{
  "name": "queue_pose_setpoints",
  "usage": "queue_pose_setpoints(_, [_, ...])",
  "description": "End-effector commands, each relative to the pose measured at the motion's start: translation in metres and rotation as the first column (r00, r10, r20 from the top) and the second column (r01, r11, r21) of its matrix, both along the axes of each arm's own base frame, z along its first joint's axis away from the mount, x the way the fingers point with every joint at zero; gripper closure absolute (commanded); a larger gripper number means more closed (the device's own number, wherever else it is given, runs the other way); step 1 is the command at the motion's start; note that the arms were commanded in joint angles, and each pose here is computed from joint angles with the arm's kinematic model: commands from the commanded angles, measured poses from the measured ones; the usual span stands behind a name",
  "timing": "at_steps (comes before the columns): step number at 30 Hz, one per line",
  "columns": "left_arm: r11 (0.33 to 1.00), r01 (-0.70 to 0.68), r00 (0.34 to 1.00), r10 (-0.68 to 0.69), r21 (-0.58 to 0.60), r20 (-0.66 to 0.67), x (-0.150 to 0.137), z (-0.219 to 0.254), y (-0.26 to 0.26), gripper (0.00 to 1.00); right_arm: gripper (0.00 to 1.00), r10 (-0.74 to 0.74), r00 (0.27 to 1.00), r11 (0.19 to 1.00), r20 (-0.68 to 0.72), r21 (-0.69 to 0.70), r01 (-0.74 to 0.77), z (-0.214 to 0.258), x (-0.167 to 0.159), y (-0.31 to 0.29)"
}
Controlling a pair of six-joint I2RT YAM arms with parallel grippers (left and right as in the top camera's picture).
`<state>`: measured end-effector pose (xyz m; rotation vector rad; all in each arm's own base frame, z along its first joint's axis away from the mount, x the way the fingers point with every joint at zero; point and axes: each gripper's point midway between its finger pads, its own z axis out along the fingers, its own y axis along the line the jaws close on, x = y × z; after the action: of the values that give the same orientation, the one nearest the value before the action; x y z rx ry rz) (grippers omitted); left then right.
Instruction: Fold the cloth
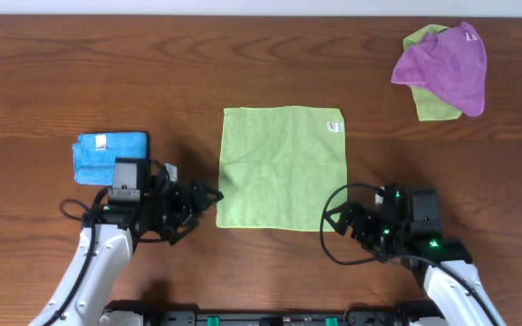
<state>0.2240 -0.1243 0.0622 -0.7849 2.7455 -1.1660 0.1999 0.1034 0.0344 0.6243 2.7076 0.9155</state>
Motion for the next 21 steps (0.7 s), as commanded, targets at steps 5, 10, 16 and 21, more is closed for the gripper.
queue_pose_setpoints(5, [0.997, -0.081, 0.996, 0.081, 0.002, -0.045, -0.006, -0.019, 0.004, 0.05, 0.09, -0.035, 0.999, 0.999, -0.007, 0.016, 0.035, -0.006, 0.008, 0.000])
queue_pose_setpoints(10, [0.993, -0.112, 0.992, 0.113, 0.023, -0.048, -0.003, -0.022, 0.008, 0.05, 0.11, -0.051, 0.998, 0.998, -0.033, 0.023, 0.051, -0.017, 0.015, 0.001])
queue_pose_setpoints(16, [0.991, -0.127, 0.991, 0.128, 0.041, -0.033, 0.002, -0.025, 0.011, 0.05, 0.12, -0.051, 0.997, 0.998, -0.051, 0.041, 0.053, -0.028, 0.023, 0.005])
queue_pose_setpoints(21, [0.993, -0.112, 0.993, 0.114, 0.040, -0.041, 0.005, -0.030, 0.005, 0.05, 0.12, -0.043, 0.998, 0.998, -0.041, 0.044, 0.045, -0.028, 0.025, 0.011])
